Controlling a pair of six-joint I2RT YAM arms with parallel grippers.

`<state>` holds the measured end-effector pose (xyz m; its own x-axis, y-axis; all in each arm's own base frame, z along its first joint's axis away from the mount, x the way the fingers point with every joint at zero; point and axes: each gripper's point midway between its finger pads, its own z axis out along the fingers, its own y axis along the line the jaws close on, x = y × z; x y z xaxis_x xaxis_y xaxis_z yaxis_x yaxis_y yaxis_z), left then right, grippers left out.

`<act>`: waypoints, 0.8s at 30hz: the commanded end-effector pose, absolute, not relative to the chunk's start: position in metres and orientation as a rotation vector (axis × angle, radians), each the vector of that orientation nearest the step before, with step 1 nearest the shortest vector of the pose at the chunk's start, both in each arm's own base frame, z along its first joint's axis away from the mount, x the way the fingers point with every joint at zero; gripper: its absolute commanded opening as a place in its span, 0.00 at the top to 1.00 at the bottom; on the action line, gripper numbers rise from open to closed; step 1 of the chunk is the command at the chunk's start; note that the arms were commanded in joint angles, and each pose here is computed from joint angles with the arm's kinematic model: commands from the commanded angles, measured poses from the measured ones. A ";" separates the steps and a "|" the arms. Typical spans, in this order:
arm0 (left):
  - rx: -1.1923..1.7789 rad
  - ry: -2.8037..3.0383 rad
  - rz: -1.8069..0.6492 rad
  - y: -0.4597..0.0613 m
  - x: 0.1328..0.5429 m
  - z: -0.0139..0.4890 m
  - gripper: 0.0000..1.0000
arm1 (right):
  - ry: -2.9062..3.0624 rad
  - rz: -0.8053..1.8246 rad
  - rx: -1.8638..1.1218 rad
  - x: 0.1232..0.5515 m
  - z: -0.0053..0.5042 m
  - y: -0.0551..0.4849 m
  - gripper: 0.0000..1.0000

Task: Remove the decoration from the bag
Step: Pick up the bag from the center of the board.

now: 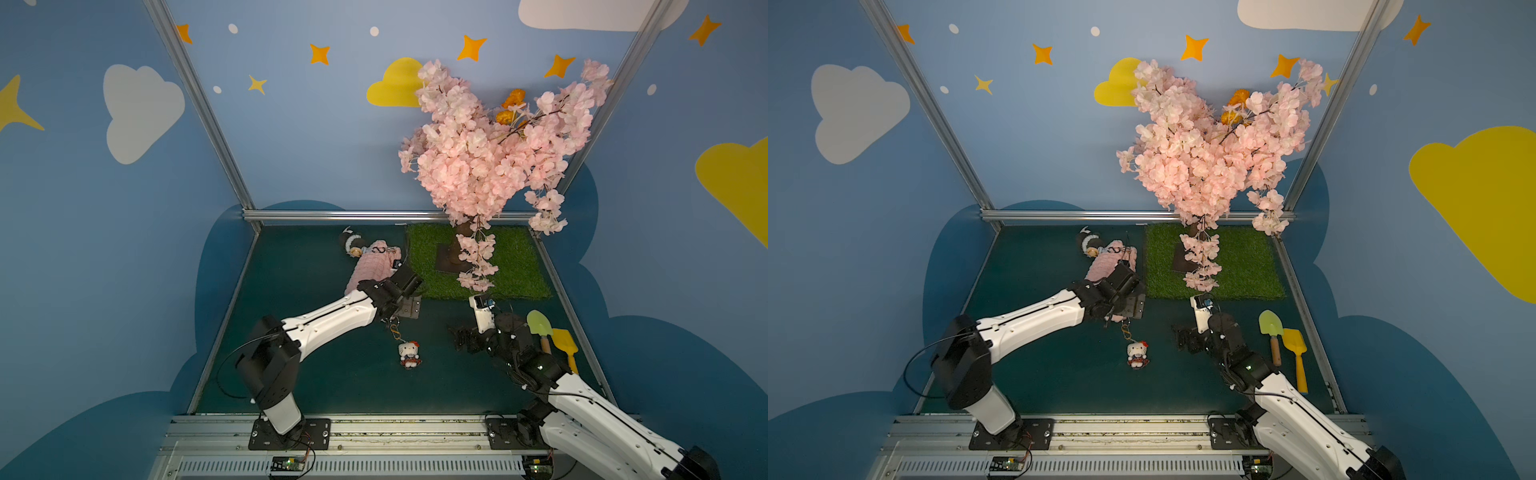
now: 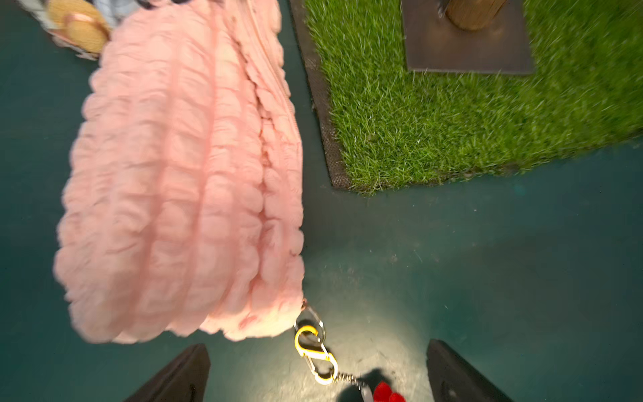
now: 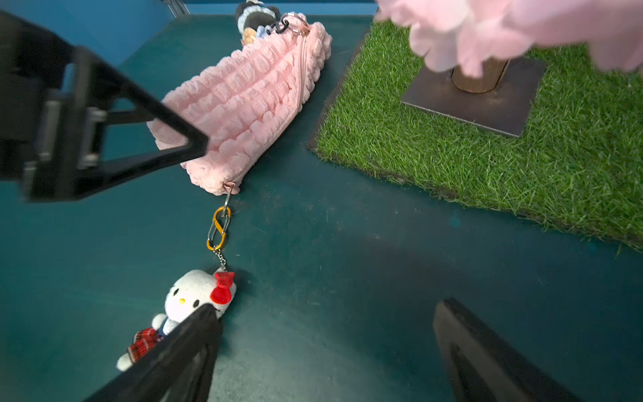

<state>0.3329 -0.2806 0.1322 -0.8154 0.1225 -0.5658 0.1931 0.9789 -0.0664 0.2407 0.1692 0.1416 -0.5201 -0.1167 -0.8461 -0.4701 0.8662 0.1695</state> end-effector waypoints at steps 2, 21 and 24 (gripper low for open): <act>0.293 2.521 -0.069 -0.299 0.362 0.125 0.00 | 2.094 0.457 -0.446 0.240 0.137 0.172 0.02; 0.316 2.640 0.226 -0.286 0.448 0.045 0.07 | 2.069 0.428 -0.448 0.241 0.141 0.167 0.02; 0.324 2.654 0.272 -0.285 0.451 0.037 0.12 | 2.075 0.429 -0.459 0.242 0.140 0.169 0.02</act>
